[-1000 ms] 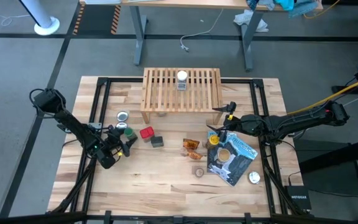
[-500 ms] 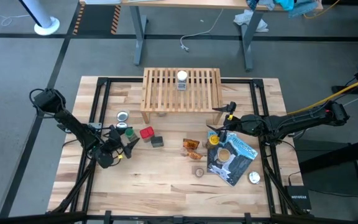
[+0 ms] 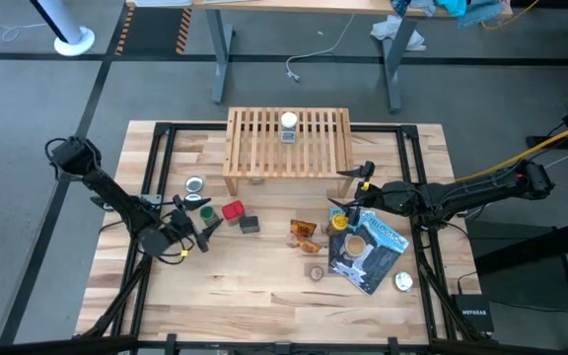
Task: Shelf spices
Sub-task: Remove the white seasoning bottle from the shelf
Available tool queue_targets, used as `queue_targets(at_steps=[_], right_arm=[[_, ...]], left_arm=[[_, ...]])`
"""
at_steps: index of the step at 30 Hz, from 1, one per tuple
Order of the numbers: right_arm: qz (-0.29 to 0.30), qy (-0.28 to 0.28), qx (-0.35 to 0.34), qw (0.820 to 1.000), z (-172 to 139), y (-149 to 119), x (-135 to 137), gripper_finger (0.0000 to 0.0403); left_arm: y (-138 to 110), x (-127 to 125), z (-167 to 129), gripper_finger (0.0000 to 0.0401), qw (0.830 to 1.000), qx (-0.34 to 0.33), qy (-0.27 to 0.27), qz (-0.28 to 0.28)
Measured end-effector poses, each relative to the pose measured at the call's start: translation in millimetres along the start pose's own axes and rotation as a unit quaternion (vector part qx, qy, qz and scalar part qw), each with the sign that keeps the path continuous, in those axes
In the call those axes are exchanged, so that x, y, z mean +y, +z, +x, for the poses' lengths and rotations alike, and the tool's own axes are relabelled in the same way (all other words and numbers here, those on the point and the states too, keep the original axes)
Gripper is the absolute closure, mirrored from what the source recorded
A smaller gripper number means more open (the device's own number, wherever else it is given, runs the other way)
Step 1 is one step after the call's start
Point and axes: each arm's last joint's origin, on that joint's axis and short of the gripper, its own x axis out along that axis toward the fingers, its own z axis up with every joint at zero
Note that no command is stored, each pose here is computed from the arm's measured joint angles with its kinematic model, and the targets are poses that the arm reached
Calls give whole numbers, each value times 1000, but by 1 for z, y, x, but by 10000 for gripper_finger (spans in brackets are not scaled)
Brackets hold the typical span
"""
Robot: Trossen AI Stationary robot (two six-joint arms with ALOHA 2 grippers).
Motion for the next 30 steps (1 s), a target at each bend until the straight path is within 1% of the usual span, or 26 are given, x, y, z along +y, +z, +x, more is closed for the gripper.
queue_targets(at_steps=[4, 8, 9, 11, 13, 15, 18, 20, 25, 30], right_arm=[[0, 0, 0, 1000, 0, 0, 0, 10], [0, 0, 0, 1000, 0, 0, 0, 10], [0, 0, 0, 1000, 0, 0, 0, 10], [0, 0, 0, 1000, 0, 0, 0, 10], [0, 0, 0, 1000, 0, 0, 0, 10], [0, 0, 0, 1000, 0, 0, 0, 10], [0, 0, 0, 1000, 0, 0, 0, 10], [0, 0, 0, 1000, 0, 0, 0, 10], [0, 0, 0, 1000, 0, 0, 0, 10], [2, -1, -4, 1000, 0, 1, 0, 10]], left_arm=[[22, 3, -1, 61, 1000, -22, 4, 5], [54, 12, -4, 61, 998, -54, 5, 16], [63, 14, -5, 61, 998, -66, 0, 26], [79, 17, -6, 61, 994, -90, -8, 65], [92, 20, -7, 61, 988, -106, -6, 110], [102, 22, -8, 61, 984, -112, 2, 138], [111, 27, -10, 61, 981, -117, 10, 157], [115, 31, -10, 61, 981, -119, 13, 155], [119, 38, -12, 61, 985, -124, 12, 123], [120, 39, -12, 61, 985, -130, 8, 110]])
